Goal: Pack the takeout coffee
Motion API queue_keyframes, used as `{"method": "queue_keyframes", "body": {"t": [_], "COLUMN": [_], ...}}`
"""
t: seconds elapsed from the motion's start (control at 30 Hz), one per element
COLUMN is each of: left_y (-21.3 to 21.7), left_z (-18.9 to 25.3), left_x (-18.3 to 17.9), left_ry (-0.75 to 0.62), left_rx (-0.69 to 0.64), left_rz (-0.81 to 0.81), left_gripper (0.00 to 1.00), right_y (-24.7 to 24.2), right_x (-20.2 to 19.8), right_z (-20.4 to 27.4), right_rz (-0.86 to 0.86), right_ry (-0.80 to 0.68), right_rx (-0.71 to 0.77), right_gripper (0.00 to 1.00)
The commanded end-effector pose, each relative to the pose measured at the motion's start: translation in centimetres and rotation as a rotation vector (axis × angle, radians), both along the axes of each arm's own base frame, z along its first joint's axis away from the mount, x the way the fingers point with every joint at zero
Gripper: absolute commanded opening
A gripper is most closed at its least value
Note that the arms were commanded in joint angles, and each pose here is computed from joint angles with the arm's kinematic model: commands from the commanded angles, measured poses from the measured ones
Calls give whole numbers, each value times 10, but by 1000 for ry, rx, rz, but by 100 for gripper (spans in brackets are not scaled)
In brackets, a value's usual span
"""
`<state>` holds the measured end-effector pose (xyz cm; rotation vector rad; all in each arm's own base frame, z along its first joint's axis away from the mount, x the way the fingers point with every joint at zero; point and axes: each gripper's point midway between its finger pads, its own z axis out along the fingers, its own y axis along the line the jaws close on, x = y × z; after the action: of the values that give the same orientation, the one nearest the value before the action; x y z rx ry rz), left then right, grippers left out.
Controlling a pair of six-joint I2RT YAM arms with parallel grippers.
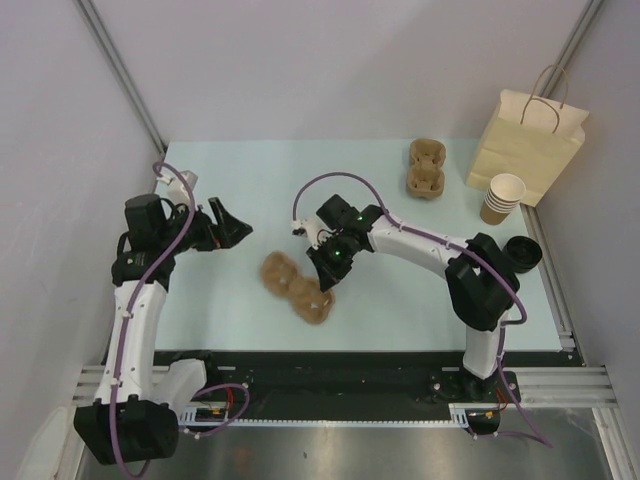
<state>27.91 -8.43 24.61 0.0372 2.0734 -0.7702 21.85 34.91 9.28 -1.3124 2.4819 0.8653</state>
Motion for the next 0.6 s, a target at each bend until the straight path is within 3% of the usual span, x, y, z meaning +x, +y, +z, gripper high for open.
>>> {"method": "queue_keyframes", "body": {"t": [0.0, 0.23, 0.47, 0.57], "left_y": [5, 9, 21, 31], "left_z": [22, 39, 42, 45], "left_x": [-2, 2, 11, 10], "left_ry": [-63, -84, -77, -83], "left_rx": [15, 1, 29, 68], "left_rz": [17, 45, 78, 97], "left_gripper": [99, 100, 100, 99], "right_y": [9, 34, 99, 118], "right_x": [25, 103, 142, 162], "right_z": [30, 99, 108, 105], "right_rz": [-79, -296, -363, -379], "right_ry": [1, 141, 243, 221], "right_rx": [95, 459, 644, 674], "right_gripper": [0, 0, 0, 0]}}
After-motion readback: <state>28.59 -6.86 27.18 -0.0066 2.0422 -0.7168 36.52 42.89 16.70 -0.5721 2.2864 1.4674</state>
